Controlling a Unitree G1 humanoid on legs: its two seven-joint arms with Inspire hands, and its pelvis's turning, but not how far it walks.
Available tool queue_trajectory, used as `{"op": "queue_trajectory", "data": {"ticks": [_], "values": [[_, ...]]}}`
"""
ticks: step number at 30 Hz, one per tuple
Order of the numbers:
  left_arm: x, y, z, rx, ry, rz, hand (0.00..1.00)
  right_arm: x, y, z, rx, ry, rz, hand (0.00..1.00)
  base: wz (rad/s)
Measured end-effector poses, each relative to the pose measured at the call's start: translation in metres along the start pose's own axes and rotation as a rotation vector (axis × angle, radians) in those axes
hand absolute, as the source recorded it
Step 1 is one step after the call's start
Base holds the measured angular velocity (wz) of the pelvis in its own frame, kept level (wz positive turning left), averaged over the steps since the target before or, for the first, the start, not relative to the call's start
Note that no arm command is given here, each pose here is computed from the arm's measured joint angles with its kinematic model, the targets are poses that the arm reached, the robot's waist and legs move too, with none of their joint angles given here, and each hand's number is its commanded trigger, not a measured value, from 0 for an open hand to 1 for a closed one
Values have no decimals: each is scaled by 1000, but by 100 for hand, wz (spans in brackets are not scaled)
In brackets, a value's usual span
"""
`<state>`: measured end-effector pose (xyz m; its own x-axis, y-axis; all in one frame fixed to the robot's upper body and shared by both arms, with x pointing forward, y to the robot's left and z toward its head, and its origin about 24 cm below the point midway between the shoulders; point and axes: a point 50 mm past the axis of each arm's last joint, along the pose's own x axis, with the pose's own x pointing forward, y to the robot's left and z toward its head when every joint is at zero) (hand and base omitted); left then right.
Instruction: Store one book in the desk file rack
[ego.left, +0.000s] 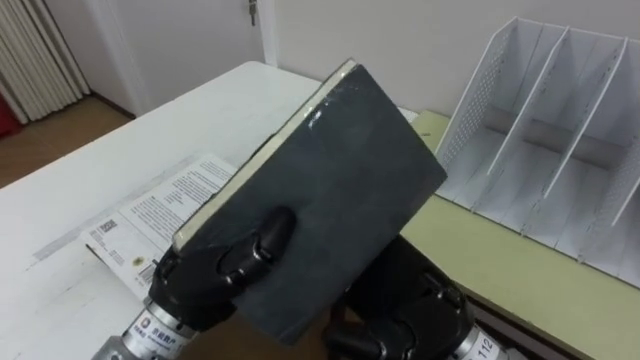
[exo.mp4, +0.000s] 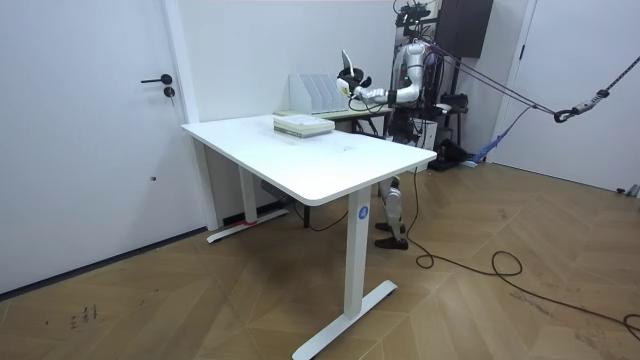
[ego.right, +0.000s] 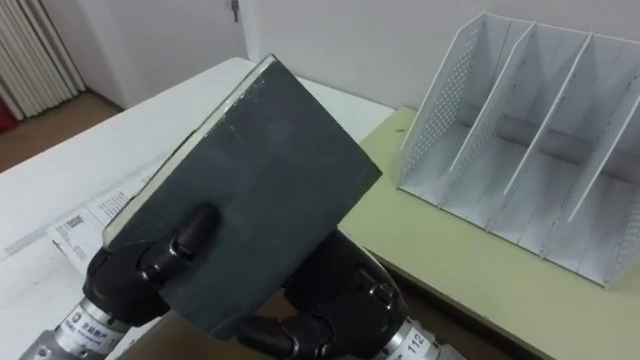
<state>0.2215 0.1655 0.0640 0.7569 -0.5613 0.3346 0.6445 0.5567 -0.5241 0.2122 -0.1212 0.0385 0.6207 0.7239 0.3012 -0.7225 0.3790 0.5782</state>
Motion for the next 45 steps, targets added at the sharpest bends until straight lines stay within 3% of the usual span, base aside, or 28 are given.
{"op": "queue_trajectory", "data": {"ticks": [16,34,35,37,45], "values": [[9,1,11,47,23,-68,100,-6,1,16,38,-27,24,0,0],[7,2,13,31,41,-84,100,-7,2,28,97,-117,26,0,-1],[7,1,13,26,37,-87,100,-7,3,29,96,-119,29,14,0],[7,1,13,26,37,-87,100,-7,3,29,97,-120,30,100,0],[6,2,14,28,30,-91,100,-4,4,27,112,-139,44,100,0]]}}
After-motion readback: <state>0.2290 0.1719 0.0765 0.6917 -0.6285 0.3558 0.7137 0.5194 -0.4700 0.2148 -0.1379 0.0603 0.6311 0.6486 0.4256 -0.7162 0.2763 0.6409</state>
